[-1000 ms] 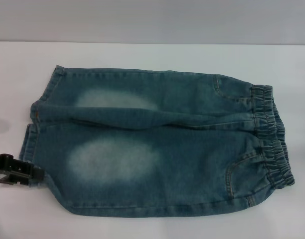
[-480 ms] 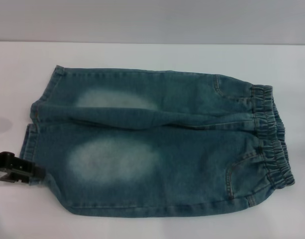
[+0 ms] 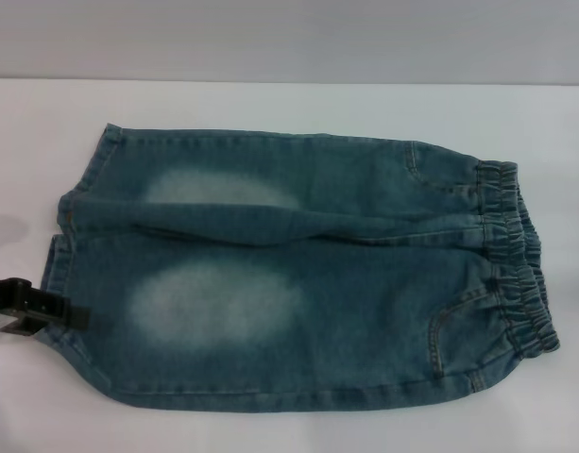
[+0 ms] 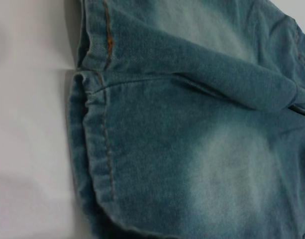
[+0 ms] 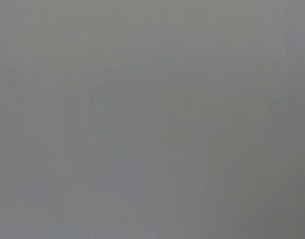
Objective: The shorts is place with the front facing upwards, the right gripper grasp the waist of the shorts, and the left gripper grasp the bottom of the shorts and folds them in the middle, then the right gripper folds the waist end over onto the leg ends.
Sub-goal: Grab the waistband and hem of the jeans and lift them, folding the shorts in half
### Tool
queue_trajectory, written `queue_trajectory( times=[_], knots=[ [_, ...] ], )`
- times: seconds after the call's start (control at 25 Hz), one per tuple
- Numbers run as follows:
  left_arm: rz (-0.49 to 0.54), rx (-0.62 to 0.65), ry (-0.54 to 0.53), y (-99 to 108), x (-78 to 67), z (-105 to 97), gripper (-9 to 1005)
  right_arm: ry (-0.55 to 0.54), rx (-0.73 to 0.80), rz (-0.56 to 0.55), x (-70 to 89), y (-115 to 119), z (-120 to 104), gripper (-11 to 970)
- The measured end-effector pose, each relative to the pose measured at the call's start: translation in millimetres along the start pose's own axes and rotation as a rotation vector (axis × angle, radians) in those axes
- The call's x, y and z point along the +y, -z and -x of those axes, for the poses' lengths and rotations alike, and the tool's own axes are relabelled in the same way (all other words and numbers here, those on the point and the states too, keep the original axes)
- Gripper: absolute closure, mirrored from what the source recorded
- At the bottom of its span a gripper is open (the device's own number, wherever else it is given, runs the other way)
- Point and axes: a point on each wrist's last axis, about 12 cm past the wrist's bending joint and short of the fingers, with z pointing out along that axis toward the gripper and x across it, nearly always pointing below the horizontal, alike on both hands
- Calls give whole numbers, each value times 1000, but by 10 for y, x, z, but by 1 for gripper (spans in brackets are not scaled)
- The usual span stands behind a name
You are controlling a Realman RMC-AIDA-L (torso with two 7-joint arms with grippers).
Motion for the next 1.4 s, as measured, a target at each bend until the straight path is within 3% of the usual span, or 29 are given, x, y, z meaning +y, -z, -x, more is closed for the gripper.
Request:
queue_trajectory(
  times=[0.6,0.84,1.16,1.4],
  knots=[
    [20,15,-4,-11,50,-69,585,-1,3,-3,-10,15,-11,138],
    [35,1,-3,0,77,-66,791,-3,7,-10,-29,32,-24,137],
    [53,-22,7,-14,103,-51,962,-36,17,-9,-64,72,-53,138],
    [54,-42,9,-33,122,-60,959,-113,34,101,-86,74,-38,138]
  ],
)
